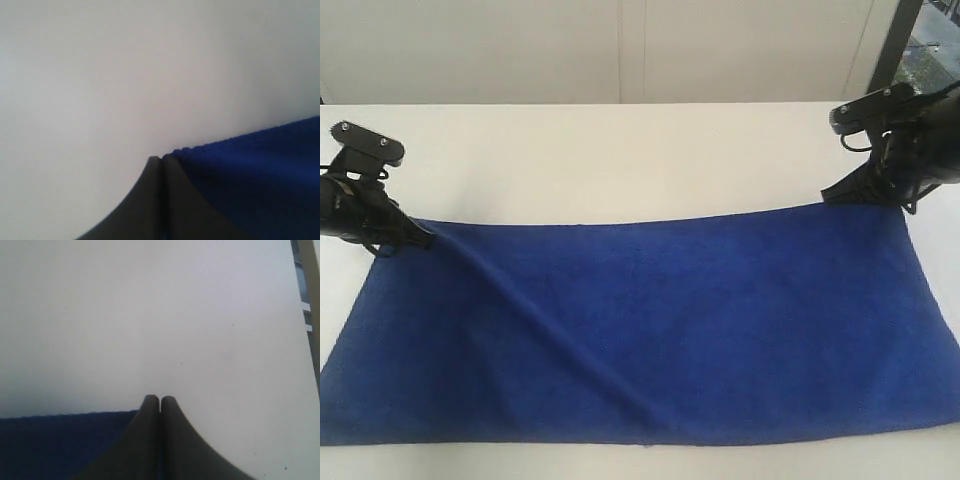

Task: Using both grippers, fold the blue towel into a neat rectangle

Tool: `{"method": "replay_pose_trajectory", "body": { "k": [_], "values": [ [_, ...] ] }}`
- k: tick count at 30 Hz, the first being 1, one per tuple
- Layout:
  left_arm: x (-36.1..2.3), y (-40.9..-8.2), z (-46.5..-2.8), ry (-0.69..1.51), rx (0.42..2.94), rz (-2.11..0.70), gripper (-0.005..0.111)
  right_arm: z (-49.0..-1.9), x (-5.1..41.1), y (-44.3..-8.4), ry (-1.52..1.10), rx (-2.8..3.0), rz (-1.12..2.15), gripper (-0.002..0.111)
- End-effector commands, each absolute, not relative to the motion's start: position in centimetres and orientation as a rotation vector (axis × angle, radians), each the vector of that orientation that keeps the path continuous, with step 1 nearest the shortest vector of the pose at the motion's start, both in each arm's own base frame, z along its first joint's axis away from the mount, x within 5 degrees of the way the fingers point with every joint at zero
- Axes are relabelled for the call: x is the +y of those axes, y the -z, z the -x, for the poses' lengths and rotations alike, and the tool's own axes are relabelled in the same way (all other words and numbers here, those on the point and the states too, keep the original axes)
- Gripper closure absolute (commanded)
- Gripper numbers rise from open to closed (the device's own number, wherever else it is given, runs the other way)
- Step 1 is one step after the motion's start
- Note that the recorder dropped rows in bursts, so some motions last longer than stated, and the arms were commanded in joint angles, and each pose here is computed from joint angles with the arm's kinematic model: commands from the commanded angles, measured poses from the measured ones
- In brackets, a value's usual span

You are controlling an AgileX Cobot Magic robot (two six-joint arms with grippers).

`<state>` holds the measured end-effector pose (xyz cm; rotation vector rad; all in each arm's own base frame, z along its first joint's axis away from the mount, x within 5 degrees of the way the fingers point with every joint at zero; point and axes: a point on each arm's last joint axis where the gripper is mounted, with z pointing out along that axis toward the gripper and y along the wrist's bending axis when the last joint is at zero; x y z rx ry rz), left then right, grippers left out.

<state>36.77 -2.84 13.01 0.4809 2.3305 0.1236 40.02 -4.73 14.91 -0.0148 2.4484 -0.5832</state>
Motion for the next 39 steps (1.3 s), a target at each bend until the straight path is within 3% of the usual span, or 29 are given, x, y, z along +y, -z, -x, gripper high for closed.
{"method": "replay_pose_trajectory", "body": {
  "k": [1, 10, 13, 14, 16, 19, 22, 25, 28, 31, 33, 39],
  "values": [
    [-2.7, -12.6, -38.2, -0.126, 2.32, -0.468, 0.107, -41.0, -5.1, -14.2, 0.582, 2.435, 0.021, 0.108],
    [-2.8, -12.3, -39.0, -0.122, 2.347, -0.474, 0.107, -41.8, -5.2, -12.5, 0.577, 2.456, 0.014, 0.108],
    [-2.8, -12.2, -39.0, -0.121, 2.349, -0.474, 0.096, -41.8, -5.2, -12.2, 0.58, 2.463, 0.021, 0.108],
    [-2.8, -12.2, -38.9, -0.121, 2.351, -0.475, 0.083, -41.8, -5.1, -12.2, 0.576, 2.461, 0.026, 0.104],
    [-2.8, -12.2, -38.9, -0.121, 2.353, -0.475, 0.069, -41.8, -5.1, -12.2, 0.574, 2.461, 0.027, 0.096],
    [-2.8, -12.2, -38.9, -0.12, 2.354, -0.476, 0.056, -41.8, -5.1, -12.2, 0.579, 2.462, 0.025, 0.077],
    [-2.8, -12.0, -38.7, -0.116, 2.38, -0.481, 0.051, -41.9, -5.4, -12.5, 0.614, 2.457, 0.008, 0.062],
    [-2.8, -12.6, -38.3, -0.108, 2.418, -0.487, 0.051, -42.1, -6.4, -14.8, 0.736, 2.416, -0.103, 0.061],
    [-2.8, -15.1, -38.3, -0.114, 2.363, -0.477, 0.052, -41.9, -5.7, -17.1, 0.613, 2.4, -0.117, 0.067],
    [-2.8, -17.4, -38.3, -0.091, 2.468, -0.498, 0.068, -41.9, -4.3, -17.4, 0.431, 2.453, -0.009, 0.095],
    [-2.8, -17.8, -38.3, -0.078, 2.529, -0.513, 0.078, -41.7, -4.3, -16.2, 0.434, 2.519, 0.01, 0.108],
    [-2.9, -17.4, -37.8, -0.05, 2.594, -0.508, 0.097, -41.9, -4.2, -13.8, 0.429, 2.575, 0.03, 0.108]
  ]
}}
